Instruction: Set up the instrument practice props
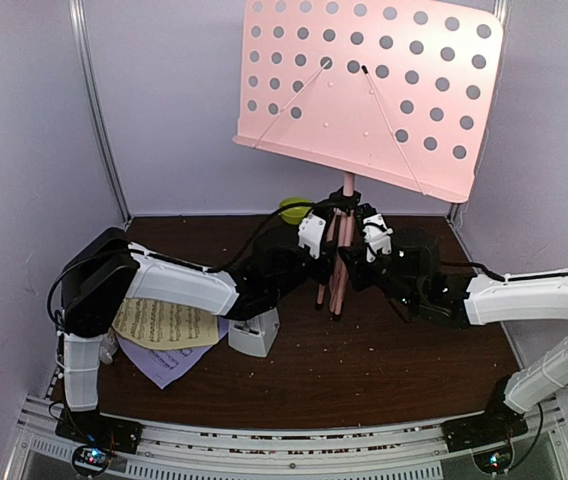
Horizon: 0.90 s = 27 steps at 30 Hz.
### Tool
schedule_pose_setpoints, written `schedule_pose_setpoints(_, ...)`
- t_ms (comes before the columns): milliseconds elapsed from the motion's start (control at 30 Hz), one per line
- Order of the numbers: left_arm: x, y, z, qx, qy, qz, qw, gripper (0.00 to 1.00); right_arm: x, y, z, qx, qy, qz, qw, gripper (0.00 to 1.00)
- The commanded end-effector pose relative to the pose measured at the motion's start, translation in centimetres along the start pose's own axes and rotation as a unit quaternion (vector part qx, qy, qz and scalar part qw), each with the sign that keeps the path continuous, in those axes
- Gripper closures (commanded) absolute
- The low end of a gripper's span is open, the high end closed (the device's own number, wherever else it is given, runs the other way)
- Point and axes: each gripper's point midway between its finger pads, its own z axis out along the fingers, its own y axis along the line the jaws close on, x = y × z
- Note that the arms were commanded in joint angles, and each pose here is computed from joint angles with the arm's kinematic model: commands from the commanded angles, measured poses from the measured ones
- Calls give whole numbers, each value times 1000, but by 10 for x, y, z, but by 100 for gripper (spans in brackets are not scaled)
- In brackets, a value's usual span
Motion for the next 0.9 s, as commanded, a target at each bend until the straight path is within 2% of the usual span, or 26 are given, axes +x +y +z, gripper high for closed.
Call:
schedule_pose_setpoints(0,14,10,-5,-9,32,16,999,100,0,-3,8,7,-5,4,1000,73)
schedule_pose_setpoints(133,15,8,-5,-5,32,18,999,100,2,-5,11,8,0,4,1000,78)
schedule_pose_setpoints(367,15,12,-5,-15,34,19,999,100,-8,-11,2,12,0,7,1000,100)
schedule_pose_setpoints(667,15,28,-11,-38,39,35,998,100,-21,-27,-28,26,1,6,1000,100)
schedule_pose_setpoints(867,14,37,-19,-47,47,61,996,100,-15,-42,-41,38,15,2,999,100)
